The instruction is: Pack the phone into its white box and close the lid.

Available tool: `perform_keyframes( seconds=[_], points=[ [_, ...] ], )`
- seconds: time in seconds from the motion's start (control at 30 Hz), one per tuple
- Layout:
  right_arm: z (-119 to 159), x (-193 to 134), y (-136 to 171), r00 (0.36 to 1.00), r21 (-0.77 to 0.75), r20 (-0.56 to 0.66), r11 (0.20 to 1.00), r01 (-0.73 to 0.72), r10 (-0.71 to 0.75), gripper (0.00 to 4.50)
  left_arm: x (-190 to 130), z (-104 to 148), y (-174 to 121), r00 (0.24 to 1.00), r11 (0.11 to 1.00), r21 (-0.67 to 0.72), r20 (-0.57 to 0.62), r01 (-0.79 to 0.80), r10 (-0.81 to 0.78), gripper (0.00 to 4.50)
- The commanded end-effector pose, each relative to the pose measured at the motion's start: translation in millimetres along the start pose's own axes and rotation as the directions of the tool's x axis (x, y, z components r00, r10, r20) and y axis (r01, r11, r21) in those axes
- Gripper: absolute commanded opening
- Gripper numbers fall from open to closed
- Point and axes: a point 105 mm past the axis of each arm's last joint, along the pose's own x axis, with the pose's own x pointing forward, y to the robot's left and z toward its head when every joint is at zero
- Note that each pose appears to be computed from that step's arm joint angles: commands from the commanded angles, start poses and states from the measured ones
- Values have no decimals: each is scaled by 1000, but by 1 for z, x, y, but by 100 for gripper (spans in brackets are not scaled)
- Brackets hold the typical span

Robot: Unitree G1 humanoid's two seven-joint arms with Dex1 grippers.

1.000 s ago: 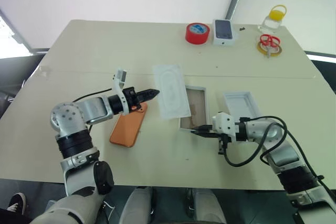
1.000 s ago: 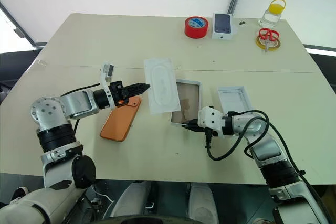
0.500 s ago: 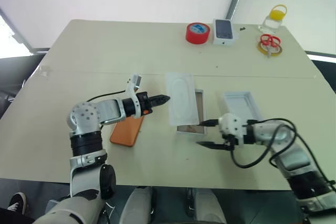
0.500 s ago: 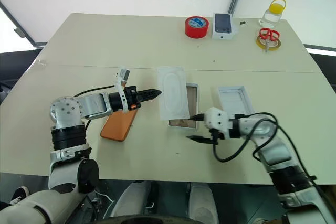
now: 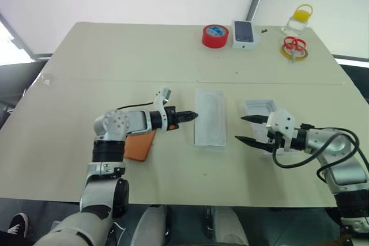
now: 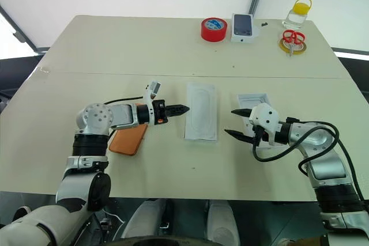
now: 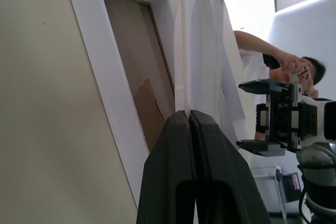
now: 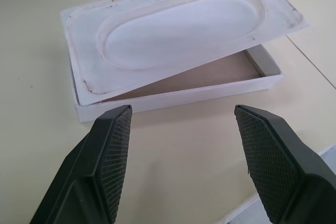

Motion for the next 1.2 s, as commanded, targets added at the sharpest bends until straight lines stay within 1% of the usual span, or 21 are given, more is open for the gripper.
perform_keyframes(
  seconds=[0.03, 0.13, 0.23, 0.27, 0.33, 0.4, 0.5, 0.6, 0.7, 0.77, 0.8, 0.83, 0.87, 0.93, 0.97, 1.0, 1.03, 1.07, 1.13, 1.2],
  points=[
    [6, -3, -5, 999, -28, 27, 999, 31, -31, 325, 3, 13, -10, 999, 999, 46, 24, 29, -30, 0],
    [3, -2, -4, 999, -31, 18, 999, 30, -29, 325, 7, 14, -11, 999, 998, 59, 22, 35, -36, 0],
    [4, -1, -5, 999, -37, 20, 999, 31, -30, 329, 9, 16, -12, 999, 998, 58, 23, 40, -42, 89],
    [4, -1, -5, 999, -38, 20, 999, 31, -30, 329, 9, 16, -12, 999, 997, 60, 21, 41, -43, 145],
    [5, 1, -6, 999, -39, 25, 999, 34, -33, 329, 10, 14, -16, 999, 996, 73, 4, 54, -54, 237],
    [5, 2, -7, 999, -42, 28, 999, 35, -34, 329, 10, 12, -19, 998, 996, 69, -14, 61, -60, 237],
    [8, 5, -9, 998, -38, 48, 998, 42, -40, 329, 8, 16, -23, 998, 992, 112, -17, 62, -60, 237],
    [16, 12, -11, 995, -26, 91, 999, 48, -45, 329, 3, 22, -24, 999, 985, 166, -6, 37, -37, 237],
    [25, 20, -10, 991, -20, 132, 999, 41, -38, 329, -3, 27, -32, 999, 981, 191, 5, 43, -44, 237],
    [31, 27, -12, 985, 15, 165, 998, 54, -56, 272, -8, 26, -38, 999, 971, 234, 3, 40, -42, 245],
    [33, 31, -12, 983, 5, 173, 999, 54, -54, 237, -10, 26, -34, 1000, 961, 275, 9, 3, -6, 245],
    [34, 33, -11, 983, -5, 176, 999, 54, -52, 183, -12, 25, -32, 1000, 953, 301, 14, -23, 20, 245],
    [36, 38, -11, 982, -18, 178, 998, 59, -55, 144, -15, 26, -26, 998, 944, 323, 34, -67, 59, 245],
    [38, 48, -9, 983, -36, 176, 997, 67, -59, 25, -24, 35, -17, 989, 912, 384, 105, -141, 109, 245],
    [39, 52, -8, 983, -40, 174, 997, 66, -59, 4, -29, 41, -13, 980, 887, 425, 150, -182, 129, 245],
    [39, 59, -7, 985, -58, 165, 996, 68, -58, 4, -38, 48, -8, 965, 847, 477, 219, -235, 144, 245],
    [37, 68, -3, 989, -96, 141, 993, 65, -51, 4, -49, 56, 0, 939, 778, 542, 295, -317, 178, 245],
    [33, 77, -1, 992, -119, 110, 991, 68, -54, 4, -58, 61, 3, 920, 738, 572, 351, -357, 173, 245],
    [27, 87, -3, 995, -132, 70, 988, 84, -75, 4, -71, 63, 9, 903, 741, 554, 395, -381, 169, 245],
    [25, 94, -6, 995, -139, 43, 985, 99, -94, 4, -82, 62, 10, 890, 681, 608, 432, -409, 149, 245]
  ],
)
